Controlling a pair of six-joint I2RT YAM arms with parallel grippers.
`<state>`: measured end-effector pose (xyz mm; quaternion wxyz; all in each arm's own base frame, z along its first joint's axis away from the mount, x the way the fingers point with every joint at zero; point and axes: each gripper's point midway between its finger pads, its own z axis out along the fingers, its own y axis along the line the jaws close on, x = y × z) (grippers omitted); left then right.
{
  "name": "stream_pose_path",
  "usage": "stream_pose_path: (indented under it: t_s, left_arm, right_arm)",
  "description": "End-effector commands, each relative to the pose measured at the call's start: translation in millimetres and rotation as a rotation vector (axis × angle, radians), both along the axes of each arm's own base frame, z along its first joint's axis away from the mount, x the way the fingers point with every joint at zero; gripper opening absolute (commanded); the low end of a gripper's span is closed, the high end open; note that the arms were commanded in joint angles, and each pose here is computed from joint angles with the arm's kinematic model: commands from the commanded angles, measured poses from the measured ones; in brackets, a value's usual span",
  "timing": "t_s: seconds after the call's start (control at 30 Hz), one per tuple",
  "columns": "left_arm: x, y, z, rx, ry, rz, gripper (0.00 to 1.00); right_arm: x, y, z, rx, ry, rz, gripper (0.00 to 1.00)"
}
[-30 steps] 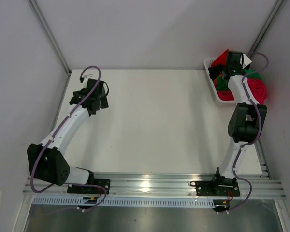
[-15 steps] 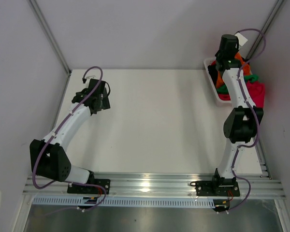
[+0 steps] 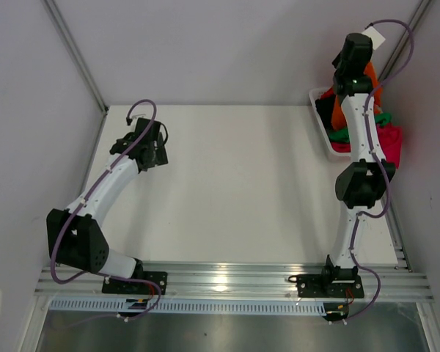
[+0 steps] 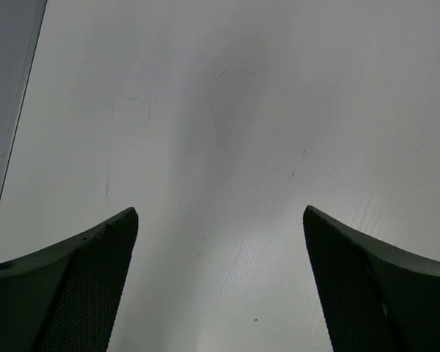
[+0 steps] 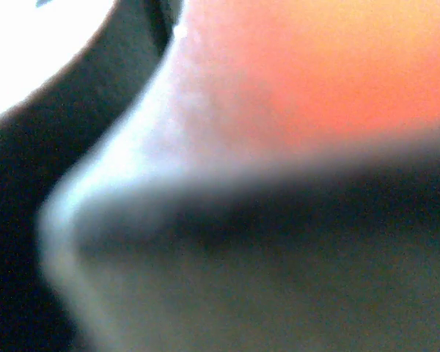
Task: Fold and stack the t-shirts
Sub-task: Grab the tshirt from the pile
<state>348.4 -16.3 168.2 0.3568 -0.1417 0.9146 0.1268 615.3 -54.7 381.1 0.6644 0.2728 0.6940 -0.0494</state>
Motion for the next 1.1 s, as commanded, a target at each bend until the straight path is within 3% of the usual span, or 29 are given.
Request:
stream_pose_path:
  t_s: [0.0,0.17,0.5,0.63,1.07]
  left_arm:
    - [12,-3,13,-0.026,-0.034,0.003,0.95]
    - [18,-8,16,-0.041,-0.046,-0.006,0.95]
    - [25,-17,9,-0.076,-0.028,-0.031,0.94]
    - [31,-20,12,-0.082,-0.04,-0.036,0.93]
    - [76,-30,77,-0.107,-0.209,-0.06,0.94]
  right_arm:
    - [8,42,76,-0.019,-0.194,0.19,0.0]
    - [9,107,103,0.069,-0.31,0.567,0.0]
    - [-62,203,161,0.159,-0.439,1.102,0.0]
    - [-96,222,193,0.191,-0.537,1.251,0.0]
    - [-191,279,241,0.32,-0.632,1.584,0.0]
